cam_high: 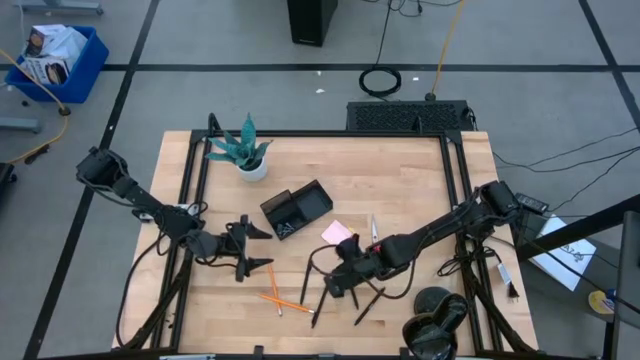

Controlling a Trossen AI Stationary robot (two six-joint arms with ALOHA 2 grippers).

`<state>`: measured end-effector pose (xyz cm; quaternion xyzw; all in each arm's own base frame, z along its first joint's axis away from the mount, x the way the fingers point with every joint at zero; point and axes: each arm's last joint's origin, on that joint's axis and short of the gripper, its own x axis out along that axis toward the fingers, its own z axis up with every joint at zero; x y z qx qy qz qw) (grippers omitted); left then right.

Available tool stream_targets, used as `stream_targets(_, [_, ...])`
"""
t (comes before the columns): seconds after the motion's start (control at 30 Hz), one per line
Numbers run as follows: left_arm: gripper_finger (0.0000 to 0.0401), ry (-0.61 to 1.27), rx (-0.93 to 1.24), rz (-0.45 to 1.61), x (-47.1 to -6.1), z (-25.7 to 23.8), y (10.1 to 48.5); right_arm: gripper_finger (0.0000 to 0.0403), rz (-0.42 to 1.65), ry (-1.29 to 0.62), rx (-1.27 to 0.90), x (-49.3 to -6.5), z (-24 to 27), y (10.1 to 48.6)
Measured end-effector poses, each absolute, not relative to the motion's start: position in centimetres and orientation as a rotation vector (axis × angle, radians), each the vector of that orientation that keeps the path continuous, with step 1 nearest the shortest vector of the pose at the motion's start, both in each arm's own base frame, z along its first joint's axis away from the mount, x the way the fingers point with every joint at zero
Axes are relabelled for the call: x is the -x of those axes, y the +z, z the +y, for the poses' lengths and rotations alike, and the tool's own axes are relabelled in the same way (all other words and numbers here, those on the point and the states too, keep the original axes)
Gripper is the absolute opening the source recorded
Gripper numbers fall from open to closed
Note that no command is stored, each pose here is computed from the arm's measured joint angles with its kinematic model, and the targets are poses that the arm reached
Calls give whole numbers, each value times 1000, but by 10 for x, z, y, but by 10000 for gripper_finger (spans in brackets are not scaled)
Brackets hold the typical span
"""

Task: Pick and place office supplies into organizer
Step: Put the black binder clip into the black desk organizer

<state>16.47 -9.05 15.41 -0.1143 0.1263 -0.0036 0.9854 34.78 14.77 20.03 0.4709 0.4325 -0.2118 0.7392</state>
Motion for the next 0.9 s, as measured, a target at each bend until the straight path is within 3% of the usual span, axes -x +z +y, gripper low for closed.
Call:
stream_targets(0.33, [349, -32, 173, 408, -159, -90, 140, 169, 895, -536, -1244, -353, 159, 193])
stream_targets(0.6, [349, -77, 159, 444, -158, -91, 137, 169, 984, -605, -1234, -369, 182, 173])
stream_targets(0.9, [349, -92, 131, 441, -158, -91, 138, 169, 1150, -755, -1082, -382, 193, 185])
